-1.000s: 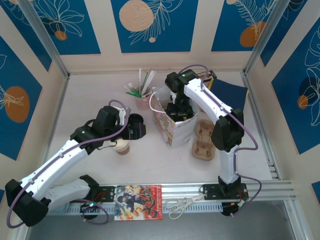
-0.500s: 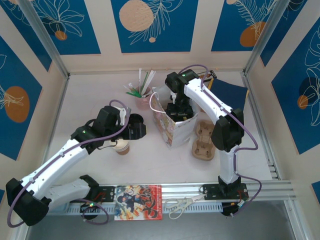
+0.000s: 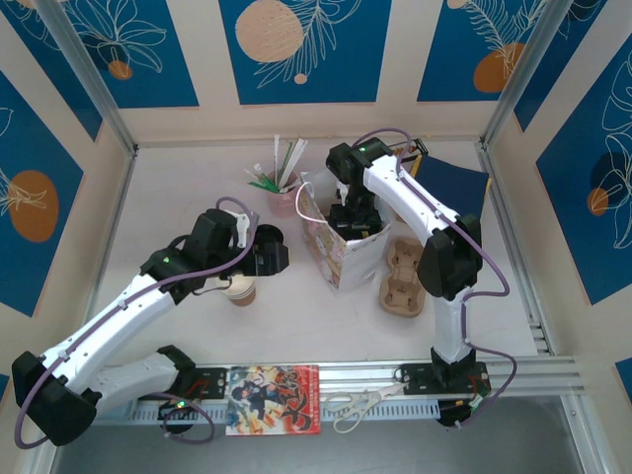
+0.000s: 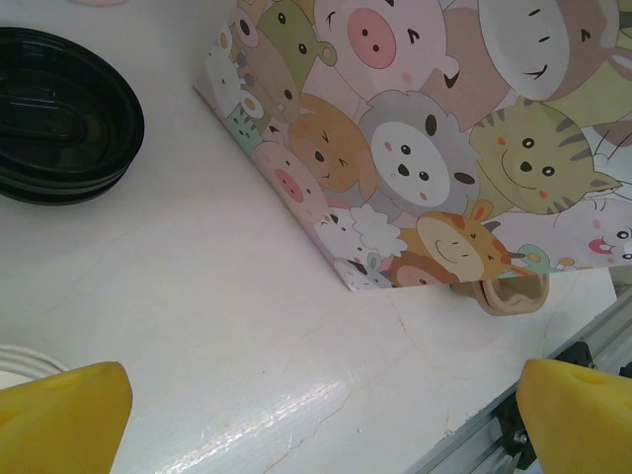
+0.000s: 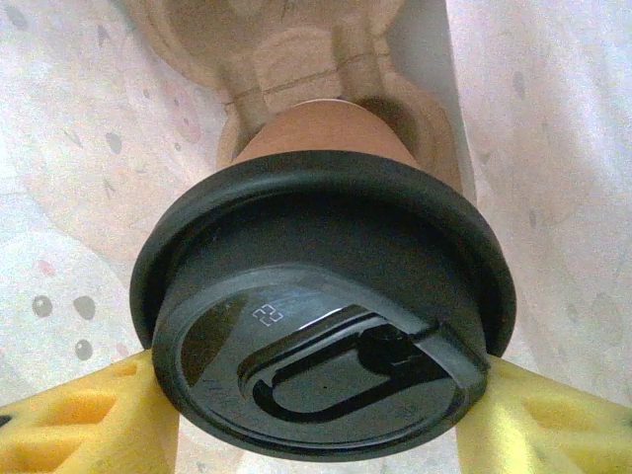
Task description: Pack the takeout coffee
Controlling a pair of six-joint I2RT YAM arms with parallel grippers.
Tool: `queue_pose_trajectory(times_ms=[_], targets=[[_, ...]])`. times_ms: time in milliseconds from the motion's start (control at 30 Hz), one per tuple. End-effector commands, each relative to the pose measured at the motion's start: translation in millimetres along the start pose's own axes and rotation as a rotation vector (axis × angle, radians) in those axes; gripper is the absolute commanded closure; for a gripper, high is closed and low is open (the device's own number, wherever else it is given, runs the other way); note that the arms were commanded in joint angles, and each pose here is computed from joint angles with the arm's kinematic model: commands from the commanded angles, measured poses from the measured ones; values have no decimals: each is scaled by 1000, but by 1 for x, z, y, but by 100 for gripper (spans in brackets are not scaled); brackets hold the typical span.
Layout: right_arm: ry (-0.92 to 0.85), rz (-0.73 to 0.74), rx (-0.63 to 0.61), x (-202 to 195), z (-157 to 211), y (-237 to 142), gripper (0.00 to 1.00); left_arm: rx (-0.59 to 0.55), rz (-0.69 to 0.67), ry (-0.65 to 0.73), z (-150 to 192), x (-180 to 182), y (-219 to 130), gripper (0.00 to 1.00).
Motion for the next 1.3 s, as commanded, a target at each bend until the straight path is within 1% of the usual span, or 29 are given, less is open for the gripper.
queue_pose_trajectory(times_ms=[0,1267], targets=[[-3,-21,15,-2,6,-3,36,-2,11,-11,-1,0,1,0],[-2,-23,12,-3,7,-6,36,3,19,-13,-4,-1,4,0]])
Point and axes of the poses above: each hand's point on the last joint's axis, 136 mm out from that joint toward the fingers, its own y axis out along the fingers, its own x axis along the line the jaws close on, z = x × y, the point moved 6 cm from there along -y, back along the fingers, and after that the axes turned 13 degrees about y, right-handed, at the moved point
